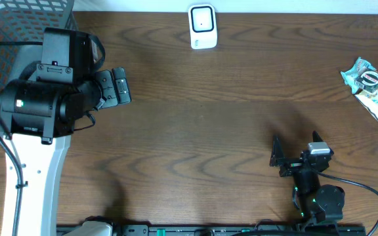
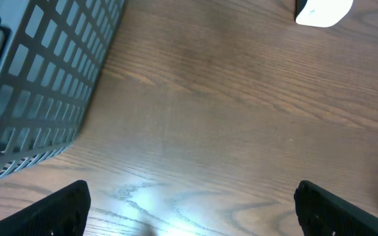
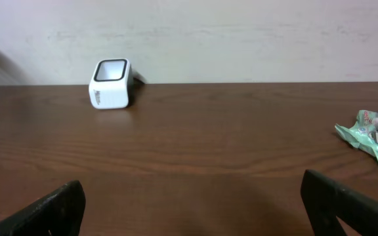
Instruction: Scan the item barcode
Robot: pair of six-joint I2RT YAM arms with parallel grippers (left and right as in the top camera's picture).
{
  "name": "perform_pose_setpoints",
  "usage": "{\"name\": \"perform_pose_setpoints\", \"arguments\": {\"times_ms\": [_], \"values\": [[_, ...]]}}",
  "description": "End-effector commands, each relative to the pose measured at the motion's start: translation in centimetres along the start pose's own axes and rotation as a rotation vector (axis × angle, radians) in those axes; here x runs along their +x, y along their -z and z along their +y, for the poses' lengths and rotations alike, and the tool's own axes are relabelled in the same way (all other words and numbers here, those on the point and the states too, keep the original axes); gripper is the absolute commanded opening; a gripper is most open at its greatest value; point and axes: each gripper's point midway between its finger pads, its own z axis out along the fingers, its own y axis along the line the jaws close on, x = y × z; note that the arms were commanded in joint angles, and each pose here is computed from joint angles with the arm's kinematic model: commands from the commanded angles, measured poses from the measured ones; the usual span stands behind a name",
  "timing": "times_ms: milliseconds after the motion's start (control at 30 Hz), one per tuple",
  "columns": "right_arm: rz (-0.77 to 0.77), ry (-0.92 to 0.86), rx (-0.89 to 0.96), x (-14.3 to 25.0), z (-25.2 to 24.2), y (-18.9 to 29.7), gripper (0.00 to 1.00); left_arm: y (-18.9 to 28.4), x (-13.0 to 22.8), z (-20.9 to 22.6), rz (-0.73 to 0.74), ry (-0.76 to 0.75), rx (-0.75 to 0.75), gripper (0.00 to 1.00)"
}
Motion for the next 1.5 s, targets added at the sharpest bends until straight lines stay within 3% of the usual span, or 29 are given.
{"name": "perform_pose_setpoints", "arguments": {"times_ms": [0,1467], "values": [[0.001,0.008,0.014,0.12,-0.28,0.02,0.99,-0.05,0.21,0.06,0.008,0.005,0.002,0.98],[-0.003,-0.015,0.013,0.03,-0.27,0.02,0.99,-0.05,0.85,0.71,0.033,0.005,-0.027,0.98]]}}
